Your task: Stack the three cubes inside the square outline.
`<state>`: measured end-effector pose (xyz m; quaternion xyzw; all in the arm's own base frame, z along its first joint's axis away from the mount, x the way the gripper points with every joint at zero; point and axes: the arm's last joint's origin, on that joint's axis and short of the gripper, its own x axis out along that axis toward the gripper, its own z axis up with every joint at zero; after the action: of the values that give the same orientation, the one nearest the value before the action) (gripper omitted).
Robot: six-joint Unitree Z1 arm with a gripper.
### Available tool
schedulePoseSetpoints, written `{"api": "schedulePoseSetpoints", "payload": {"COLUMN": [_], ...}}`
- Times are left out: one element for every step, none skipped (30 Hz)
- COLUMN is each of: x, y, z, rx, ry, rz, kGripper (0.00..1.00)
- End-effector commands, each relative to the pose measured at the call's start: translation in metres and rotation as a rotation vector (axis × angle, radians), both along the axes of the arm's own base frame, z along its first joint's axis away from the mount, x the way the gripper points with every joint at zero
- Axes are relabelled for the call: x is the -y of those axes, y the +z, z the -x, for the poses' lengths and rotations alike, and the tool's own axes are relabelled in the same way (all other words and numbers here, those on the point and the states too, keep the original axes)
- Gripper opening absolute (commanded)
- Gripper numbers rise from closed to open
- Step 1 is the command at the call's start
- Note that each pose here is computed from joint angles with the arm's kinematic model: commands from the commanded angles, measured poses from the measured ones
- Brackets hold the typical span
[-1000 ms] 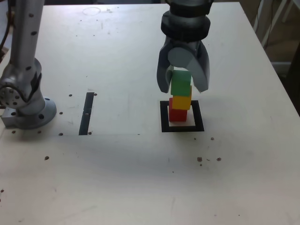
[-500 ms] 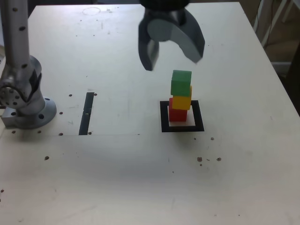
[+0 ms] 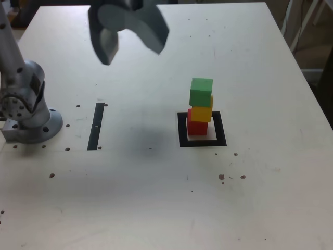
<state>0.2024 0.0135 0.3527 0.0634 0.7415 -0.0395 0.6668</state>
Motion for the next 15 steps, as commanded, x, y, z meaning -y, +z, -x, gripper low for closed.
{"api": "schedulePoseSetpoints", "payload": {"x": [0.000,0.000,0.000,0.000,0.000,0.000,0.000,0.000,0.001,0.002,0.002,0.004,0.005,0.006,0.007], "y": [-0.004,-0.008,-0.012,-0.018,-0.023,-0.029,-0.035,-0.042,-0.049,-0.057,-0.064,-0.072,-0.079,-0.086,-0.093], "z": [0.010,0.014,0.018,0.023,0.027,0.031,0.035,0.039,0.043,0.046,0.050,0.053,0.056,0.058,0.061], "rx": [-0.005,-0.014,-0.025,-0.041,-0.055,-0.069,-0.081,-0.090,-0.095,-0.097,-0.095,-0.092,-0.087,-0.083,-0.082], "ry": [0.001,0.002,0.001,0.001,0.001,0.002,0.004,0.008,0.011,0.015,0.020,0.026,0.031,0.036,0.042], "rz": [-0.003,-0.005,-0.008,-0.013,-0.015,-0.017,-0.019,-0.019,-0.018,-0.016,-0.014,-0.013,-0.012,-0.011,-0.009], "kGripper": [0.99,0.99,0.99,0.99,0.99,0.99,0.99,0.99,0.99,0.99,0.99,1.00,1.00,1.00,1.00]}}
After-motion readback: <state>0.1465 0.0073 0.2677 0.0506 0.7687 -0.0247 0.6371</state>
